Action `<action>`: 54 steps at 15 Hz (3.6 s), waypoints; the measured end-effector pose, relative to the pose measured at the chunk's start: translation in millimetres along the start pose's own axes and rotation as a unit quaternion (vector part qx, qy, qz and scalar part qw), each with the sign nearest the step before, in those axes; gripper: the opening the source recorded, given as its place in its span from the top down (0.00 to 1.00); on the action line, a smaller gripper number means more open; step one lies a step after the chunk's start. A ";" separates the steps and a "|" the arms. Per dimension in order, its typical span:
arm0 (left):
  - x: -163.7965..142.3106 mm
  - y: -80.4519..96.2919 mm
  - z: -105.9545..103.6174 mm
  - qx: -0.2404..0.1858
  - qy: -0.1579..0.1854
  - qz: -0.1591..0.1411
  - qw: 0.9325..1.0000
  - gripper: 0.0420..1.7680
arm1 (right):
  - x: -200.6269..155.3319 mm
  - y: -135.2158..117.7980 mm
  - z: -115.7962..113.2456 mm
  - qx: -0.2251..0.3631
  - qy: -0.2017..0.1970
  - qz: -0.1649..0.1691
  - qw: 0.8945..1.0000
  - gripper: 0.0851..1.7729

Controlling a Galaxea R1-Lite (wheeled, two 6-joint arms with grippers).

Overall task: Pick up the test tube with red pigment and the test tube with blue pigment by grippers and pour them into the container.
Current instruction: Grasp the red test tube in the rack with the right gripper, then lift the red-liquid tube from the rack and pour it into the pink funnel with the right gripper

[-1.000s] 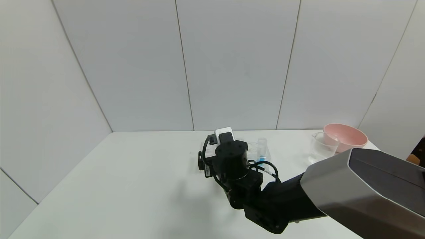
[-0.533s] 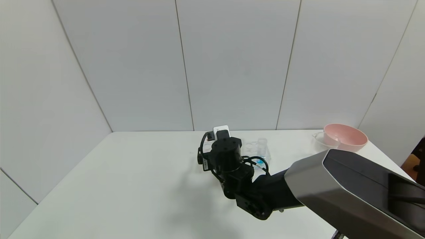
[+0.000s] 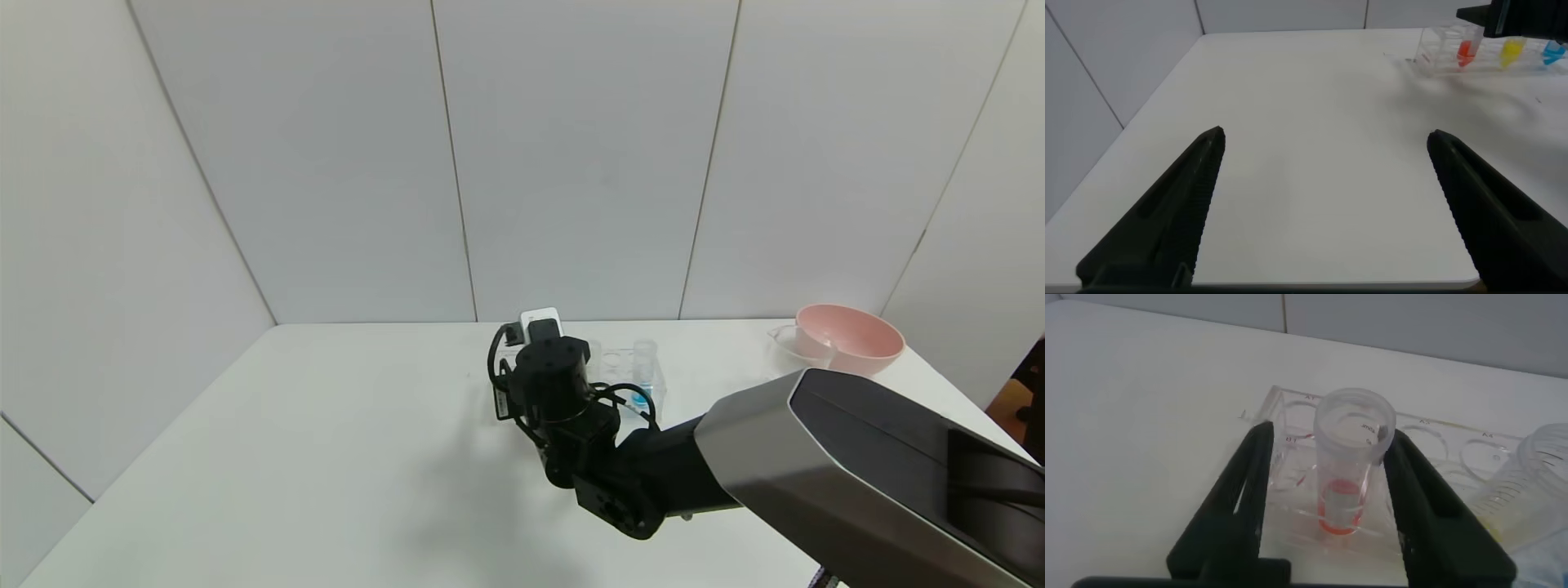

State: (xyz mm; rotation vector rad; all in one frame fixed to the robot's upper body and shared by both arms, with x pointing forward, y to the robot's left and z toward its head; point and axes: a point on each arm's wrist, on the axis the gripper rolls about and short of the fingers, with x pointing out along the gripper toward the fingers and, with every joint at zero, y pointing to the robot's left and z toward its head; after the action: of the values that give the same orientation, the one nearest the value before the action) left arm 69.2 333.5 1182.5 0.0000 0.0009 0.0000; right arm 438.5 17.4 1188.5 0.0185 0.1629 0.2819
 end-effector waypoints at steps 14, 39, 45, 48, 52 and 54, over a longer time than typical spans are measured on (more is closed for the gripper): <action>0.0 0.0 0.0 0.000 0.000 0.000 1.000 0.00 | -13.0 0.9 31.0 -0.003 -0.025 0.006 1.000 0.76; 0.0 0.0 0.0 0.000 0.000 0.000 1.000 0.00 | -121.1 -78.0 76.1 -0.049 0.037 0.140 0.988 0.76; 0.0 0.0 0.0 0.000 0.000 0.000 1.000 0.00 | -169.3 -205.4 93.4 -0.036 0.075 0.158 0.984 0.76; 0.0 0.0 0.0 0.000 0.000 0.000 1.000 0.00 | -186.9 -265.2 99.0 -0.043 0.059 0.150 0.986 0.76; 0.0 0.0 0.0 0.000 0.000 0.000 1.000 0.00 | -203.4 -321.2 100.0 -0.050 0.042 0.138 0.988 0.76; 0.0 0.0 0.0 0.000 0.000 0.000 1.000 0.00 | -207.9 -344.9 100.6 -0.044 0.035 0.127 0.990 0.76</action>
State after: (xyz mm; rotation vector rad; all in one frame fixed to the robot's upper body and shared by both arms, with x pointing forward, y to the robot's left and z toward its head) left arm 69.2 333.5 1182.5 0.0000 0.0009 0.0000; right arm 352.9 -371.3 1306.4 -0.0583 0.2183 0.5438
